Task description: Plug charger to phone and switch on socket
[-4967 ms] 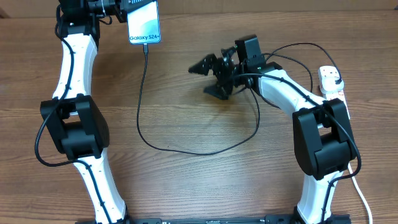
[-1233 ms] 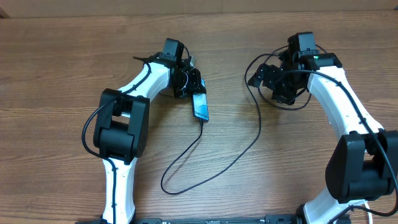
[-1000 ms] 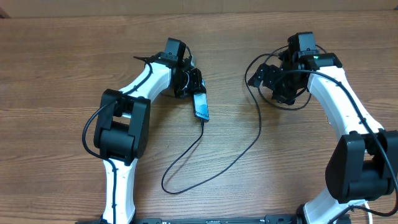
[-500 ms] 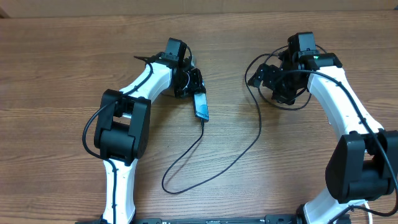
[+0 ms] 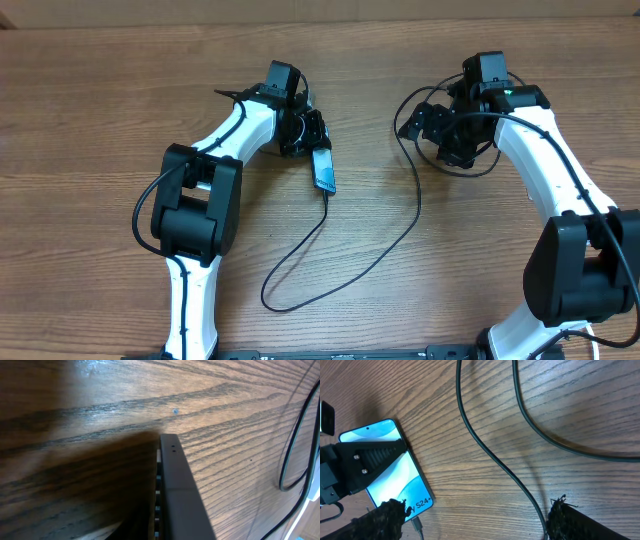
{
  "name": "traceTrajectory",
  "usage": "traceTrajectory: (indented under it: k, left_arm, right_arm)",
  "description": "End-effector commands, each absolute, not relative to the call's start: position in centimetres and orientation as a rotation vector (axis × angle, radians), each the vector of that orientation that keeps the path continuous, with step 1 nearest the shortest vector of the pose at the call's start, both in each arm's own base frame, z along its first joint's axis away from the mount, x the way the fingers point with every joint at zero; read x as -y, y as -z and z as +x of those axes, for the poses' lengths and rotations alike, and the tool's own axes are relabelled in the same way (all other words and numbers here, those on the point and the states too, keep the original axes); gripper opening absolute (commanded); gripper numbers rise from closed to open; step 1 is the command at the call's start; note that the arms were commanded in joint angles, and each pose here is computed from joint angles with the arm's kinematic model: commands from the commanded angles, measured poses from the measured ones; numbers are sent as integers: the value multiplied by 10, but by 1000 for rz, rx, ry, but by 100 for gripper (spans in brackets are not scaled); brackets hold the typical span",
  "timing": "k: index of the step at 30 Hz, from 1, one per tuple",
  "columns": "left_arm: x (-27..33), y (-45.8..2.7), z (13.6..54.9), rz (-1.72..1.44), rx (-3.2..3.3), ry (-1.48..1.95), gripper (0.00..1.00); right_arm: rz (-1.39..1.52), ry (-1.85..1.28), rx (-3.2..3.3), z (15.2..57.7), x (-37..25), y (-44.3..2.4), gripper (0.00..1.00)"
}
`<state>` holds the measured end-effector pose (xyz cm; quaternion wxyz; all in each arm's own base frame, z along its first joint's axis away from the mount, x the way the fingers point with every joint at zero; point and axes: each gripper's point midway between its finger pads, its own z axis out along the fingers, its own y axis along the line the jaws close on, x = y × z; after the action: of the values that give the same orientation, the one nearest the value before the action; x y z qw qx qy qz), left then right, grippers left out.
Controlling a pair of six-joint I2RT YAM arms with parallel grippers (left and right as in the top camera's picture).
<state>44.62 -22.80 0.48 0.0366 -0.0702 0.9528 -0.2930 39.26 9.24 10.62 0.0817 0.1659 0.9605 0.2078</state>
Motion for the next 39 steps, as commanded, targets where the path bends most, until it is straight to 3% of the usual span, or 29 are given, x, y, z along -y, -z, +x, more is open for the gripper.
traceTrajectory:
  k: [1, 21, 31, 39]
  left_arm:
    - [214, 10, 442, -273, -2967, 771, 20]
    - [213, 11, 439, -278, -2978, 767, 21]
    - [213, 11, 438, -279, -2982, 765, 28]
    - [213, 11, 438, -280, -2984, 765, 28]
  right_arm:
    - [465, -634, -2843, 395, -95, -117, 93]
    - [465, -634, -2843, 395, -95, -117, 93]
    - [465, -634, -2844, 395, -95, -117, 93]
    - [465, -634, -2844, 395, -95, -117, 93]
